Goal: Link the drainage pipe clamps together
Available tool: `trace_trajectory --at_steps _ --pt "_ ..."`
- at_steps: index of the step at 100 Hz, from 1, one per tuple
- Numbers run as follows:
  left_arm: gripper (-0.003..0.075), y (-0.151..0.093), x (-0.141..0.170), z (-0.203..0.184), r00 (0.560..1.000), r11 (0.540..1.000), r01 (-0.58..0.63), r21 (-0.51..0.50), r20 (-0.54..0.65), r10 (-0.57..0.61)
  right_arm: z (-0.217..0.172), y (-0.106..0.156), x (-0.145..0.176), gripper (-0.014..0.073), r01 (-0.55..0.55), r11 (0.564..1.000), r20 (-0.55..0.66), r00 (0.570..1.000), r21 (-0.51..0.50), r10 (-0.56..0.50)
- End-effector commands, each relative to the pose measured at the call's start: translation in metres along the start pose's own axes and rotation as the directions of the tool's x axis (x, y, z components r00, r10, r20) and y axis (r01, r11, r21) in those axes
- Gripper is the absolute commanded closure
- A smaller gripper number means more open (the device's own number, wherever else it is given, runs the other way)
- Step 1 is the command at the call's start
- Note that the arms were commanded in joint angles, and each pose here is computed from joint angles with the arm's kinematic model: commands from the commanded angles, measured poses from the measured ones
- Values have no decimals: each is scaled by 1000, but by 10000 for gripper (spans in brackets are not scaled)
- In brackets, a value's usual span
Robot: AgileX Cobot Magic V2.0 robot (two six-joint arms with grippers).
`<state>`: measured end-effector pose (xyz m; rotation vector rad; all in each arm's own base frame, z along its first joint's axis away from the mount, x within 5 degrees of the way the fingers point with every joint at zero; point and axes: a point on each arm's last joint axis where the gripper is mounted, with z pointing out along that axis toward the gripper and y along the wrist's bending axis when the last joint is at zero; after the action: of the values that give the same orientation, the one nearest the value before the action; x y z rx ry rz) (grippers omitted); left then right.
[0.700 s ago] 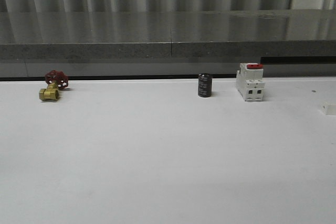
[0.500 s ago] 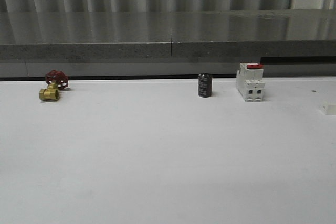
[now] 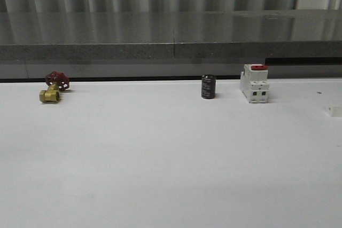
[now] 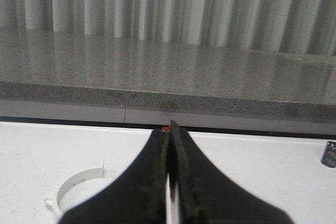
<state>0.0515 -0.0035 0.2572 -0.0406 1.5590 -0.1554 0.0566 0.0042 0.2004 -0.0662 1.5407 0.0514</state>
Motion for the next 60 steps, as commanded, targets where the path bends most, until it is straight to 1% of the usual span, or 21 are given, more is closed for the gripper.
trace_trajectory --at_steps 1,13,17,26,39,60 --pt "741 -4 -34 5 1000 1000 20 -1 -3 -20 -2 0 -15 662 12 1000 115 993 4 -12" --pt "741 -7 -58 20 988 1000 18 -26 -153 -22 -2 0 -15 662 12 1000 115 993 4 -12" --pt "741 -7 -61 28 976 999 14 -37 -218 -22 -2 0 -15 662 12 1000 115 993 4 -12" --pt "741 -8 -70 43 948 998 -10 -57 -319 -8 -2 0 -15 662 12 1000 115 993 4 -12" --pt "741 -8 -74 65 915 997 -23 -69 -403 -7 -2 0 -15 662 12 1000 115 993 4 -12" --pt "741 -6 -61 89 864 996 -28 -80 -503 -16 -2 0 -15 662 12 1000 115 993 4 -12"
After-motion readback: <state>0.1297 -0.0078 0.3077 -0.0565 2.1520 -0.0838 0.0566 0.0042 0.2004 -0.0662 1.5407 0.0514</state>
